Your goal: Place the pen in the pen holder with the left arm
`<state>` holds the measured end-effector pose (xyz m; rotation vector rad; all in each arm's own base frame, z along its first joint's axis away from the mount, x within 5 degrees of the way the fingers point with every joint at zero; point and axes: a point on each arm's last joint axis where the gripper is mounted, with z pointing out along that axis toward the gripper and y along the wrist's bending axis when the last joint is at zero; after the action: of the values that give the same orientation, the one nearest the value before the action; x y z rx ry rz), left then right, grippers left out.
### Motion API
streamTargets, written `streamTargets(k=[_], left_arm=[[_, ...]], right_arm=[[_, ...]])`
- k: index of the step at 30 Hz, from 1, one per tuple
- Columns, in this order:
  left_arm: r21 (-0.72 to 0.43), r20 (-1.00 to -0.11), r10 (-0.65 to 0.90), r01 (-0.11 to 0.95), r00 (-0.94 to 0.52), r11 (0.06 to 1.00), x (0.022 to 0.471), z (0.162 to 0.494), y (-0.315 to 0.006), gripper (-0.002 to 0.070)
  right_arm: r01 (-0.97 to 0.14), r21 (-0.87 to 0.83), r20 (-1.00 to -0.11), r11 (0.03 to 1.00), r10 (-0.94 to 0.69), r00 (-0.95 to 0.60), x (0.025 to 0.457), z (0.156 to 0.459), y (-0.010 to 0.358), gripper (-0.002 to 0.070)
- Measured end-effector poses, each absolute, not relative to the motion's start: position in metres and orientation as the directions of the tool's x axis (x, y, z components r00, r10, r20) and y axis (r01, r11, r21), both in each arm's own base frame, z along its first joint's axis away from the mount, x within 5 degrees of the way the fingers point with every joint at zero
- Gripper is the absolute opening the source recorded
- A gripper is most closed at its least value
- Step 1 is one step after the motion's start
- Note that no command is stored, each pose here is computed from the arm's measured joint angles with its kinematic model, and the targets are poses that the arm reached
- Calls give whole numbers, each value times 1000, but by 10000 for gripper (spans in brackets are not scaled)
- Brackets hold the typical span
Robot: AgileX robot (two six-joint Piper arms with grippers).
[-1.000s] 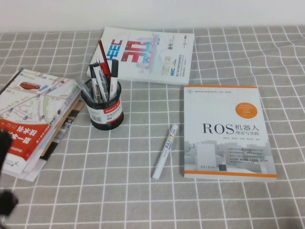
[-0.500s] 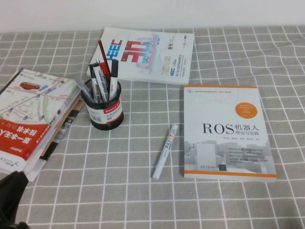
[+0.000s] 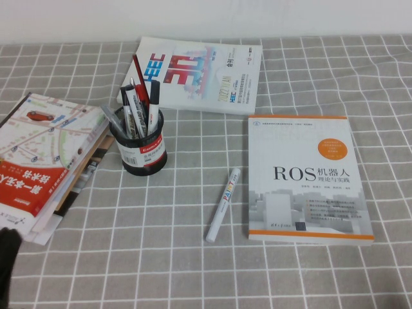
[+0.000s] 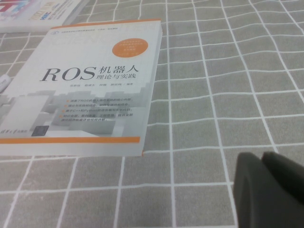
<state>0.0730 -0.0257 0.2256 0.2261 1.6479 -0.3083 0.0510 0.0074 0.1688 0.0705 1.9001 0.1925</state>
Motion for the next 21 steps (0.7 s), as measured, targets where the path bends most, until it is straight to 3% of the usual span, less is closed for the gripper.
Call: streamTargets(k=[11,21], left_arm=[[-41,-998,-47,183,32,982,57,203,-11,-1],[-8,-968,44,205,-247,979,52,176,-12,-1]], right_arm=[[-46,168,-932,985,144,-332,51,169,7,-15],[-46,168,-932,985,144,-332,51,169,7,-15]])
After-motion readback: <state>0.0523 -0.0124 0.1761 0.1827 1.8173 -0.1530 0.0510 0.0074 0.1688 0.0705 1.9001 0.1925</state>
